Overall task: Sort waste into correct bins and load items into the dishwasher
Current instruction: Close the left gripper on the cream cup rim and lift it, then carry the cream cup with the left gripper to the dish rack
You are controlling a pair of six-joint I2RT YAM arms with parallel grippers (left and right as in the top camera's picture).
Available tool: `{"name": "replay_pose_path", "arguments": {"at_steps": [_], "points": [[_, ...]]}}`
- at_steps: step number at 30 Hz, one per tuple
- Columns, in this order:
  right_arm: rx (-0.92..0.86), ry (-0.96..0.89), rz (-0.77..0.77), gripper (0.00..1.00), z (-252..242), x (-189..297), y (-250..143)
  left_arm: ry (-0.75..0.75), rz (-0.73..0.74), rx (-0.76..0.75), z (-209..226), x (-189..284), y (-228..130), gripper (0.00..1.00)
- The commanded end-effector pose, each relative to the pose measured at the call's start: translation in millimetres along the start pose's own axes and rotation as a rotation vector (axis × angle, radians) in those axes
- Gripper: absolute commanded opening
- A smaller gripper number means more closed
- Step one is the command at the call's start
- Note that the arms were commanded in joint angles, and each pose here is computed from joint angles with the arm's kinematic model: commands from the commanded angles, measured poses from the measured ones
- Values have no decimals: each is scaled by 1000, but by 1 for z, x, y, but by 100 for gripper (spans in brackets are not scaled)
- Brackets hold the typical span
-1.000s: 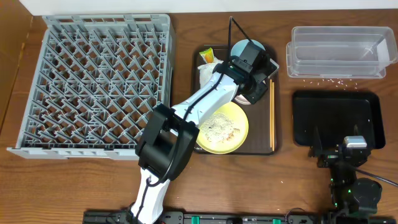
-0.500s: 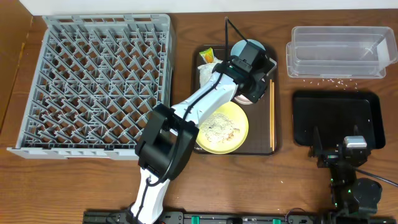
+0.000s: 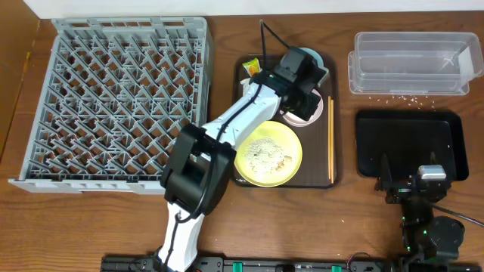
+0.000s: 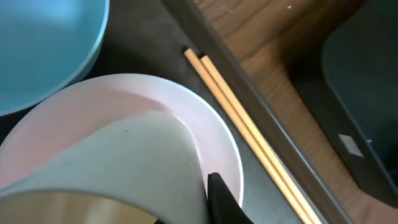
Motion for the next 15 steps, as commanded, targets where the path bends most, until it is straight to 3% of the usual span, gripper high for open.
{"name": "replay_pose_path", "arguments": {"at_steps": [1,15], "points": [[14,-4,-1,99,-1,0,0,-52,-60,22,-3,20,12,8],[15,-4,-1,99,-1,0,0,-23,-171,47,-2,68,37,8]]}}
Point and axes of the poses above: each gripper's point midway between its finger pads, its own x axis back along the fingers, its own z axis along the line the jaws close on, y = z × x, the point moved 3 cm from there along x, back along the fingers, and after that the axes turned 12 degrees about -x, right-handed, at the moved point
